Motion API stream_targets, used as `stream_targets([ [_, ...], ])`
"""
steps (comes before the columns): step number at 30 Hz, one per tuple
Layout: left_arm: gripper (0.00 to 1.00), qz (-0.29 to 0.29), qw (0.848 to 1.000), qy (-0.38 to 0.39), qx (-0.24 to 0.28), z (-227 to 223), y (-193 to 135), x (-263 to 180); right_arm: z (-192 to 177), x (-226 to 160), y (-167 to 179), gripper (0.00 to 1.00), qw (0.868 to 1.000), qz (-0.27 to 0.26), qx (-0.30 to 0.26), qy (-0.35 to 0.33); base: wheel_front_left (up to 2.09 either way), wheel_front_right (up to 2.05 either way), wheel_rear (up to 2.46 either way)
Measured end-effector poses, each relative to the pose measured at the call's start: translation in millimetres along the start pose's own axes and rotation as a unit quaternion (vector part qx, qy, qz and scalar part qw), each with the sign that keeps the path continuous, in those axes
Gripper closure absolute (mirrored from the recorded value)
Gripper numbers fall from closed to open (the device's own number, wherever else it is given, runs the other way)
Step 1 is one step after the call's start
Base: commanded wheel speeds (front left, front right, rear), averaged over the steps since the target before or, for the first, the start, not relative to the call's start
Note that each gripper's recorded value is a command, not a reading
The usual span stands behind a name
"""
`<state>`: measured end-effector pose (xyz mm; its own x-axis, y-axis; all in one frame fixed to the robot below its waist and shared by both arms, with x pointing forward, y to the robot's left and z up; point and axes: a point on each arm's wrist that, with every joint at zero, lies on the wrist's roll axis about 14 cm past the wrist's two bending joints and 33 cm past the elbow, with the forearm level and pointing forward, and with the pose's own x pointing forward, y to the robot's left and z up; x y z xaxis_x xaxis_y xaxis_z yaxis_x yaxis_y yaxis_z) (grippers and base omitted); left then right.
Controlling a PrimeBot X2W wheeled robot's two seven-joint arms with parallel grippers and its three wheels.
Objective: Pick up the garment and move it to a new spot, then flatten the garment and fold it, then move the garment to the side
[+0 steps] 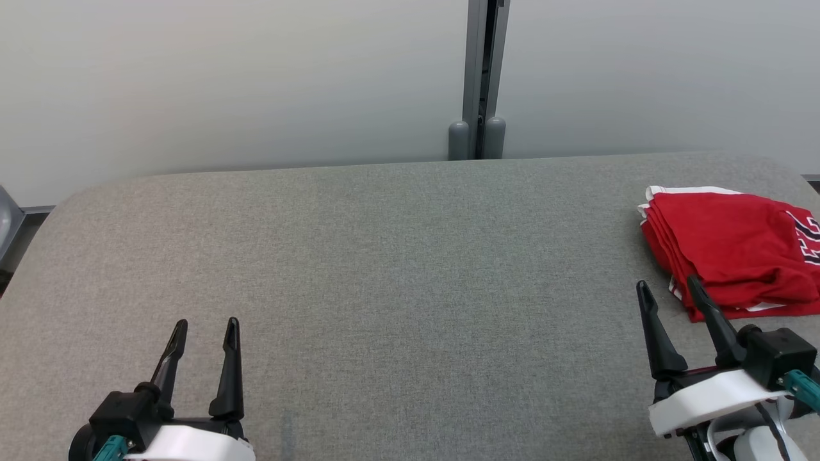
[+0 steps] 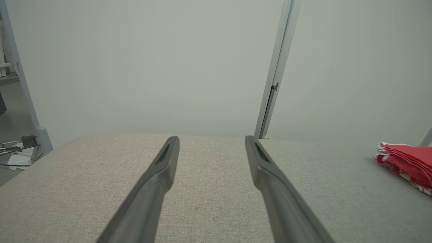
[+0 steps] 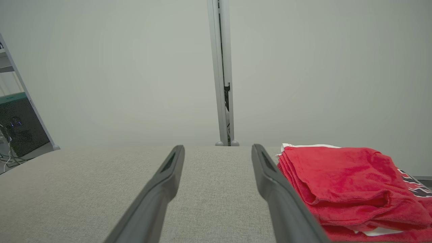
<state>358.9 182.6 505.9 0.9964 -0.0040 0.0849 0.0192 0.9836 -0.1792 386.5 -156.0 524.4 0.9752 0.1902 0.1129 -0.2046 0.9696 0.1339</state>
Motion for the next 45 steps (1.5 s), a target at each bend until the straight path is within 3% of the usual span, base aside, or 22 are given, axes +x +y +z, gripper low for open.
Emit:
stream_targets([
  [45, 0.00, 0.007, 1.000, 0.018, 0.000, -11, 7, -5, 3, 0, 8, 0.00, 1.000, -0.007, 0.002, -0.012, 0.00, 0.00, 0.00],
])
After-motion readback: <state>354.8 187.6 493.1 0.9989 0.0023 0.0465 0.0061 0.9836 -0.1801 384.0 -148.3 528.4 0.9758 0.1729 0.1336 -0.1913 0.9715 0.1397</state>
